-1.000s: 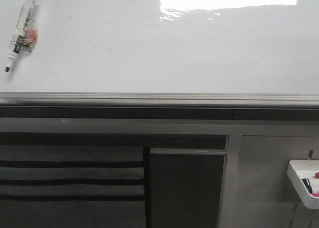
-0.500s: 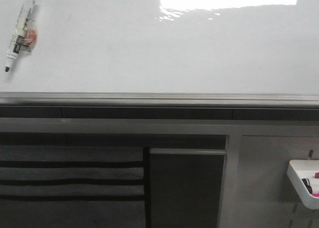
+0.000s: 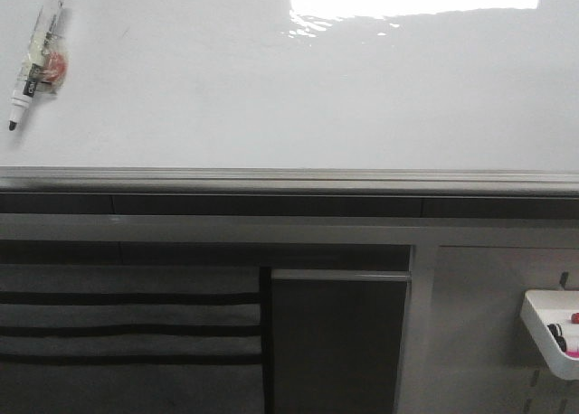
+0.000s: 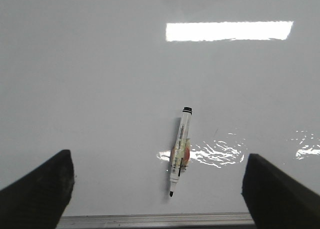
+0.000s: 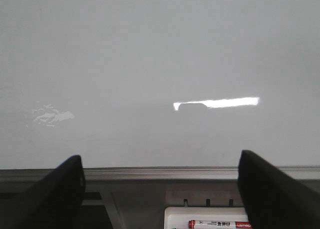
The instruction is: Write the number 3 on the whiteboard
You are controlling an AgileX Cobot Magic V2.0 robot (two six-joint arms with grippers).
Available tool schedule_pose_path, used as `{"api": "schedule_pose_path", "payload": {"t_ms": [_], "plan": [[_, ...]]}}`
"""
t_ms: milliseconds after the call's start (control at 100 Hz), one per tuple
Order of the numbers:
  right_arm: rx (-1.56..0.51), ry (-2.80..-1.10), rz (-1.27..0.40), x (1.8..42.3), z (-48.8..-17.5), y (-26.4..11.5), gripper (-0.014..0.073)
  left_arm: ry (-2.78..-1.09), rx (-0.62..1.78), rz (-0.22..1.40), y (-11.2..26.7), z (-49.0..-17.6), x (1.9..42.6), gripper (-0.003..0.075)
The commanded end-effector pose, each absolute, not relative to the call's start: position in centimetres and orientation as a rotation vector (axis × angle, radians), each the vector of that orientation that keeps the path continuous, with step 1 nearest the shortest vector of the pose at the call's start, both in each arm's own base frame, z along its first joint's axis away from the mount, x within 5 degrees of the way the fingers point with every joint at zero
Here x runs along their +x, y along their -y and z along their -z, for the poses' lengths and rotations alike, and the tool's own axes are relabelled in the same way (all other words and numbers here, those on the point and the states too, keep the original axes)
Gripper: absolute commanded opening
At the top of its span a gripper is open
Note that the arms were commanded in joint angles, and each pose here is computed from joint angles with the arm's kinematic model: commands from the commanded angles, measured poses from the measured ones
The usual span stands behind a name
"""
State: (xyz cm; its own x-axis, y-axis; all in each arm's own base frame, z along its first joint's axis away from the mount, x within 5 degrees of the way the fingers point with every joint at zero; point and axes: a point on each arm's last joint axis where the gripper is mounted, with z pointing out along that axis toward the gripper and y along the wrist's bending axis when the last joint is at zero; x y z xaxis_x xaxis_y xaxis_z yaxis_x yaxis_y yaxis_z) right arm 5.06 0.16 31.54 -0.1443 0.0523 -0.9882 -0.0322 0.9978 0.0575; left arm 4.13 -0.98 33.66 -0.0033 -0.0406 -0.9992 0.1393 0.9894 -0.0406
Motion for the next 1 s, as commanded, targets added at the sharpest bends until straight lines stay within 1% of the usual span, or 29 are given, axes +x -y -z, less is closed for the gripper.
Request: {"api": "schedule_pose_path", "payload": {"t_ms": [0,100,160,310,520,640,840,990], "plan": [[0.011,-1.624,-0.065,5.2,-33.1,-0.1,0.0563,-1.532,0.084,0.132,1.0,-35.0,4.7,0.0629],[0.012,-1.622,-0.067,5.2,-33.1,-0.2,0.0563,-1.635,0.172,0.067,1.2,-34.7,6.3,0.0629],[0.012,-1.622,-0.067,5.2,-33.1,-0.2,0.0563,-1.697,0.198,0.057,1.3,-34.8,7.4,0.0629],[0.013,-1.622,-0.069,5.2,-33.1,-0.2,0.0563,-1.852,0.214,0.074,1.6,-34.3,10.8,0.0629],[0.017,-1.622,-0.078,5.2,-33.1,-0.2,0.0563,-2.012,0.233,0.111,2.2,-33.1,15.5,0.0629],[0.017,-1.622,-0.078,5.2,-33.1,-0.2,0.0563,-2.046,0.294,0.119,3.1,-32.6,18.0,0.0629],[0.017,-1.624,-0.078,5.2,-33.1,-0.2,0.0563,-2.039,0.318,0.127,4.5,-31.8,22.0,0.0629],[0.017,-1.627,-0.078,5.2,-33.0,-0.2,0.0563,-2.032,0.416,0.104,6.0,-30.7,24.5,0.0619]]}}
